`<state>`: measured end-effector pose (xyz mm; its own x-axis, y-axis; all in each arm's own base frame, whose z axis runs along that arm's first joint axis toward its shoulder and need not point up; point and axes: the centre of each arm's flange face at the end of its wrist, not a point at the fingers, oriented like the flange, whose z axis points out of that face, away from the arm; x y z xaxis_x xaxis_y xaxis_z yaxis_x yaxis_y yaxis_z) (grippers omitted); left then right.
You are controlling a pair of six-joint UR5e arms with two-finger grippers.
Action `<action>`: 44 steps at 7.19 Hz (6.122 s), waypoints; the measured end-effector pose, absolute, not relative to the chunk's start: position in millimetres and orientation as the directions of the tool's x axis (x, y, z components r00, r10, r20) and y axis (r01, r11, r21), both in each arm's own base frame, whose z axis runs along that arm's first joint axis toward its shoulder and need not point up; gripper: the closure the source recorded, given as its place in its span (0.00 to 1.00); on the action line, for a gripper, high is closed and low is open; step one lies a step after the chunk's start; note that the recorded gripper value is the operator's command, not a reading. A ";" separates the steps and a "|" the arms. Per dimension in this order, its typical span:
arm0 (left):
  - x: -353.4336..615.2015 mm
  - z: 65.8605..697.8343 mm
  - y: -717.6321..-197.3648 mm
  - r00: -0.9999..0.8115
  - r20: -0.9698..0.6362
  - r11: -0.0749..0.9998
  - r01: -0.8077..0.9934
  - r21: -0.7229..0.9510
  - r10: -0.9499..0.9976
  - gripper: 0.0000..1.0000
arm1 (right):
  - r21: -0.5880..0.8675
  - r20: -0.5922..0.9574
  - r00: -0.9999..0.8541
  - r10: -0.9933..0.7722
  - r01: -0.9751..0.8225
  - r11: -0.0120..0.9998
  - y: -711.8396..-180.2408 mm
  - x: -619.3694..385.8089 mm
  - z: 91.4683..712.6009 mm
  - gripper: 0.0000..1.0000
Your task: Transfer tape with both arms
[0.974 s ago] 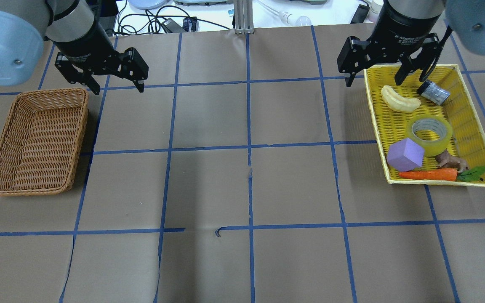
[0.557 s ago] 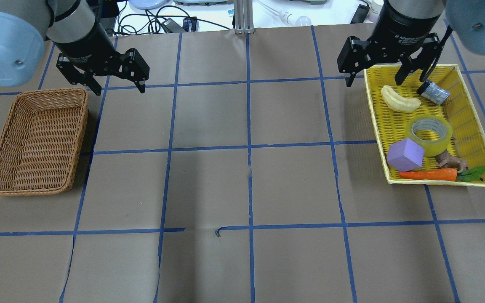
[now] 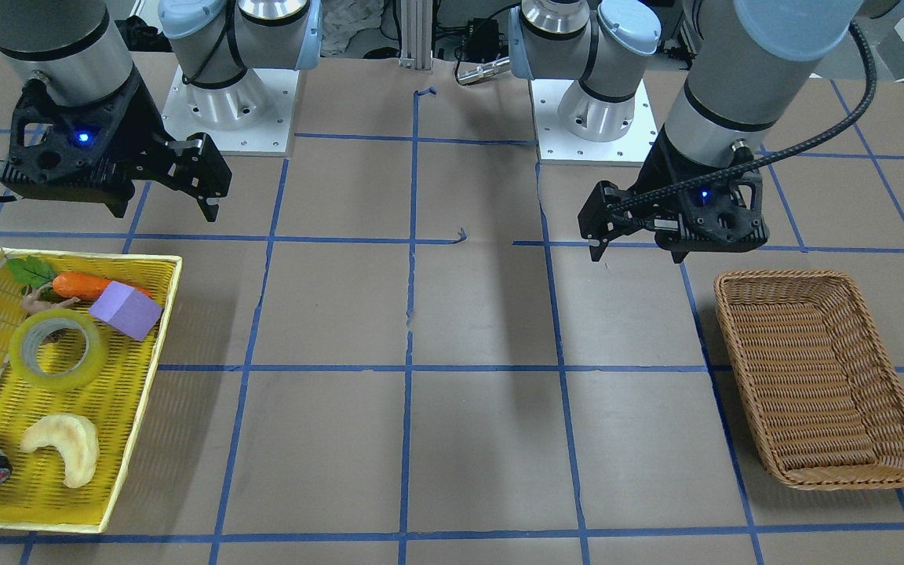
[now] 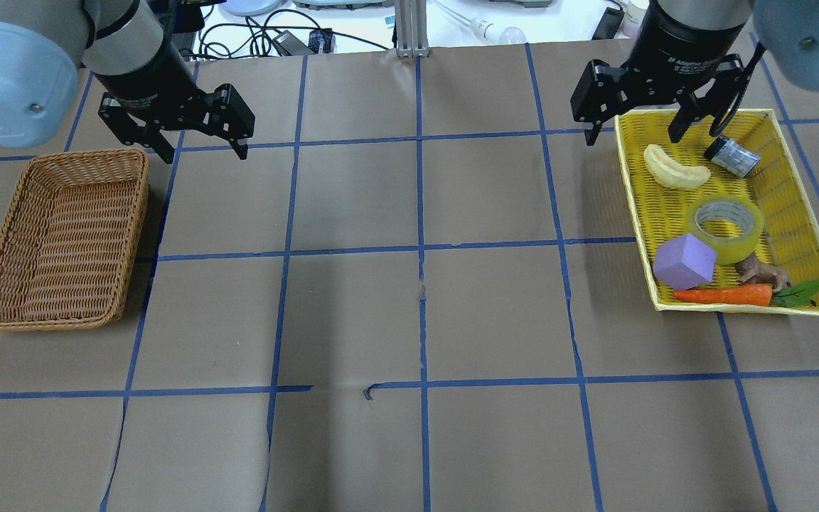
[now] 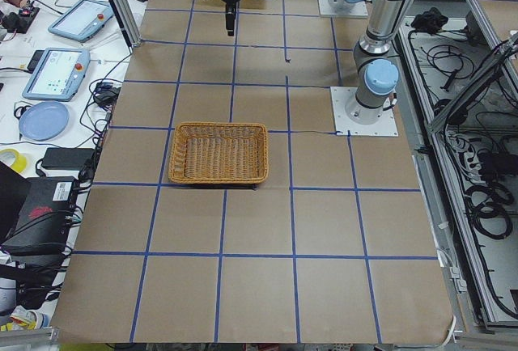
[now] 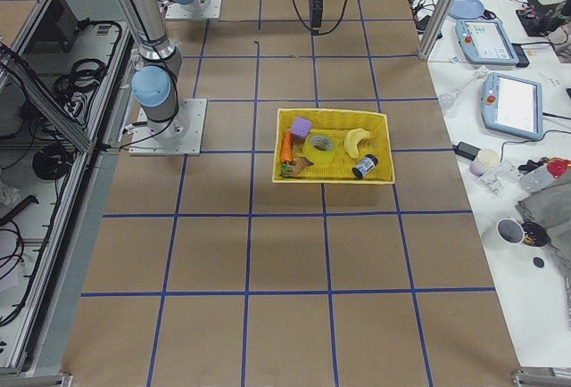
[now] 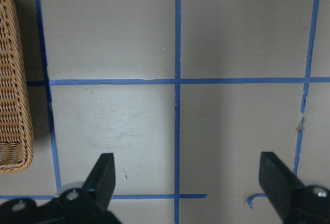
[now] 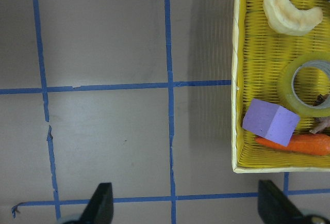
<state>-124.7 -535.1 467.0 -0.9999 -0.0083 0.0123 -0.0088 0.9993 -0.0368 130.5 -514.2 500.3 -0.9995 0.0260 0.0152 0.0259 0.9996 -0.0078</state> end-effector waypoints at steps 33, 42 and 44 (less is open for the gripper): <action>-144.9 457.0 -528.9 -0.999 -0.007 0.999 0.033 -0.015 0.033 0.00 | -0.133 0.045 -0.988 -0.145 -0.150 0.980 -644.2 67.7 338.8 1.00; -144.2 454.7 -528.3 -0.999 -0.007 0.999 0.033 -0.002 0.033 0.00 | -0.043 -0.053 -0.993 -0.103 -0.101 0.994 -672.1 329.1 211.7 0.05; -144.9 454.3 -528.8 -0.999 -0.006 0.999 0.033 -0.004 0.033 0.00 | -0.041 -0.047 -0.993 -0.108 -0.106 0.994 -671.4 330.0 211.9 0.00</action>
